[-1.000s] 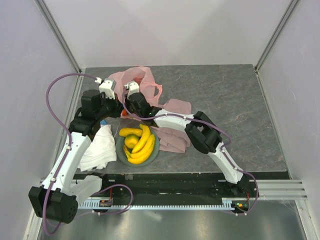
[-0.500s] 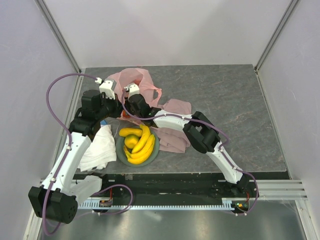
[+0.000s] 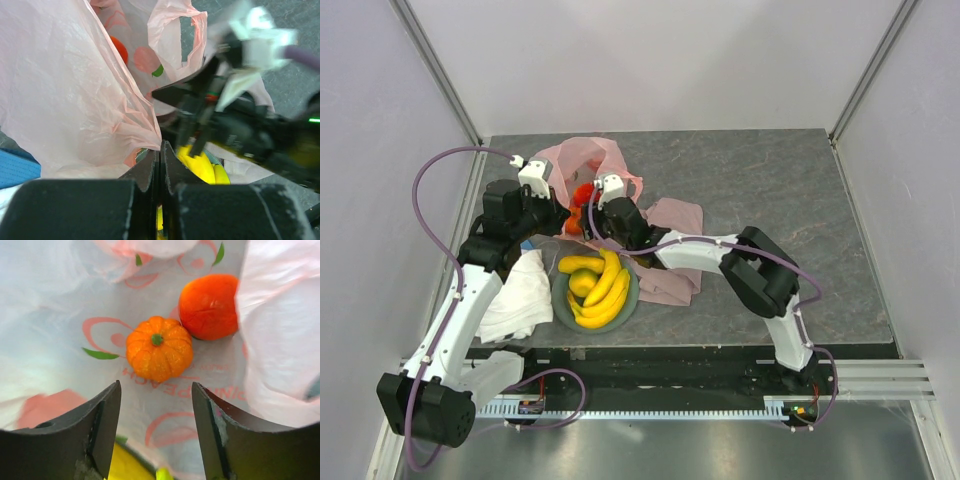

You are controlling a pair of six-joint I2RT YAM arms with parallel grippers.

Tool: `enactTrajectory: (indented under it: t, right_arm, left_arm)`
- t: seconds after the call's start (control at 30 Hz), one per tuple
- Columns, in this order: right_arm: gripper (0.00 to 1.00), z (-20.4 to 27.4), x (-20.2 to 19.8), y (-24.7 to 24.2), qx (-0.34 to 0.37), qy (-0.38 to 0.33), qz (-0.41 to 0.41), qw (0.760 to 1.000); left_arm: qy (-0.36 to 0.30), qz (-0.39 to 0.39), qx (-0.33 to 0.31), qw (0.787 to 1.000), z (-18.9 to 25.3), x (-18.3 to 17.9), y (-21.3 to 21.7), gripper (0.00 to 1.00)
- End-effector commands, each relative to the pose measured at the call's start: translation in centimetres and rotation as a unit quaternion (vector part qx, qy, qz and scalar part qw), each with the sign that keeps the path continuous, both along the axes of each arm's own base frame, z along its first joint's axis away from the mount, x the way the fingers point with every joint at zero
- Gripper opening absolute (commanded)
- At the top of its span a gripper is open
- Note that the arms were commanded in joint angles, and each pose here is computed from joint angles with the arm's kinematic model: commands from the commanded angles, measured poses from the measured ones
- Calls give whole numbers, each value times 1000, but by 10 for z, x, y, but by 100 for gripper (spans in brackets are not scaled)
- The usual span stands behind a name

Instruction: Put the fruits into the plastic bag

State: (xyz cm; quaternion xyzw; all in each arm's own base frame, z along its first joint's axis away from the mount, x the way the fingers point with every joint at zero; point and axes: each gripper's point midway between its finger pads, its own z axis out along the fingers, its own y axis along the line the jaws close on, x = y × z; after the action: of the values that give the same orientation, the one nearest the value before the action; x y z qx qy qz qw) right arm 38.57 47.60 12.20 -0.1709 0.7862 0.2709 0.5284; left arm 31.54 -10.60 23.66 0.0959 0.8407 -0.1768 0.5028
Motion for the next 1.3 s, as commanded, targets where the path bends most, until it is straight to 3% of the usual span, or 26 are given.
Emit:
enactTrajectory:
  t: [0.0, 0.23, 0.63, 1.0, 1.27]
  right_arm:
    - [68, 78, -14, -5, 92, -51, 12, 994]
    - [75, 101, -46, -39, 95, -48, -9, 994]
    - [79, 44, -85, -57, -73, 37, -56, 995]
    - [78, 8, -88, -54, -152, 77, -86, 982]
    - [74, -9, -88, -48, -170, 107, -95, 975]
  left_arm:
    - [-20, -2, -15, 1000, 11, 2, -4, 2]
    - [-20, 0, -13, 1000, 11, 3, -3, 2]
    - [-14, 3, -10, 1000, 6, 4, -2, 2]
    - [-14, 4, -10, 1000, 6, 4, -2, 1]
    - [-16, 3, -10, 1000, 7, 4, -2, 1]
